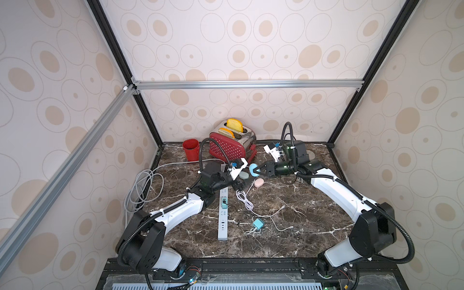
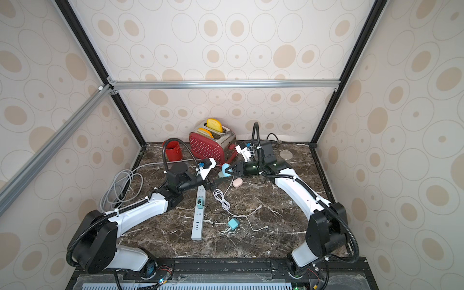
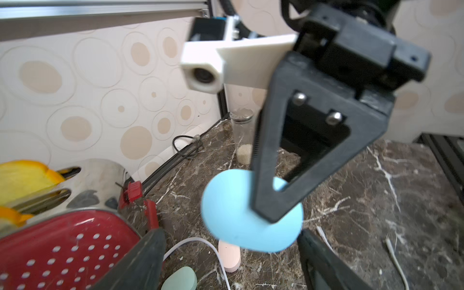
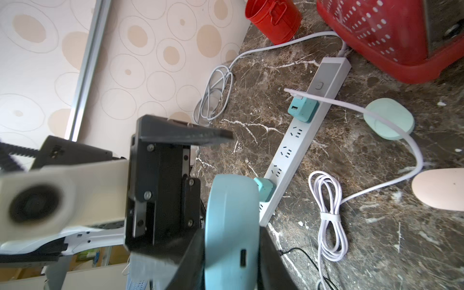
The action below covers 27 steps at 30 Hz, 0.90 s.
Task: Charge the bluetooth headset
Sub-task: Pick up the bluetooth headset from the center of the board.
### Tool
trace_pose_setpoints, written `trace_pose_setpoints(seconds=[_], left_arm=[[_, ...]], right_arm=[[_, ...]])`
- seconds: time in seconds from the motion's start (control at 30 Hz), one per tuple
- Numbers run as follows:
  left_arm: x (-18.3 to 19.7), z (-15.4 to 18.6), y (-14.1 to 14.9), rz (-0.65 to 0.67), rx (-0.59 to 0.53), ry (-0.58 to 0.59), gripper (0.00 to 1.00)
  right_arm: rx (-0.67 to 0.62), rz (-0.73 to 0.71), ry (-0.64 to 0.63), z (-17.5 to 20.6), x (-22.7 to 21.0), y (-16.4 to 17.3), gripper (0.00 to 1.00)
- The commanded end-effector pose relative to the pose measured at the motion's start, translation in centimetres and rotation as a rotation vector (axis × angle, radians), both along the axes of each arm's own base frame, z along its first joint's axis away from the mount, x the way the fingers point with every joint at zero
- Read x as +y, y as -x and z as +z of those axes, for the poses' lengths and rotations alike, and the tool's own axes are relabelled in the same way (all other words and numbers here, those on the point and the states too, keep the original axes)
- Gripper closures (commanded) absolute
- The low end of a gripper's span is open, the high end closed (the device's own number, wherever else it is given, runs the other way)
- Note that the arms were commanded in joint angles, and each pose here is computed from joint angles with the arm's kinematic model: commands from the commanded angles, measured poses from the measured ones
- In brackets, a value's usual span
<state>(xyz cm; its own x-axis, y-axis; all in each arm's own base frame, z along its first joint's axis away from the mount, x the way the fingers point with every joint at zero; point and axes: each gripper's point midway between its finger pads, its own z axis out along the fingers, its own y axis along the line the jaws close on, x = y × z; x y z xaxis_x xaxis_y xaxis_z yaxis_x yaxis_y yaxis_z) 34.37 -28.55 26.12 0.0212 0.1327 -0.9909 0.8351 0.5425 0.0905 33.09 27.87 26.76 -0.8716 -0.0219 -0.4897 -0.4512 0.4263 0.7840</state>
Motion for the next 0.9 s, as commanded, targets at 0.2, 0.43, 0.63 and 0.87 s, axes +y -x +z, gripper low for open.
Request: trace_pose_setpoints(seconds=[0.2,0.43,0.63,0.87], left_arm=[[0.5,3.6,1.3,-0.042,0.026,0.143,0.18],[-1.8,2.1,4.0,-0.145,-0.242,-0.114,0.12],[-2.1,2.9,2.8,-0.106,-0.312,-0.116,0.11],[-2.1,4.3,1.7,-0.059,-0.36,-0.093,0.12]], right_arm=[[-0.031,0.084,-0.168,3.3,0.8,1.0,0.73],[-0.006,0.078,-0.202,3.6,0.9,1.0,0.73],[0.006,0.107,-0.213,3.4,1.0,1.5,0.73],[0.04,0.138,-0.217,2.9,1.2,1.8,0.73]])
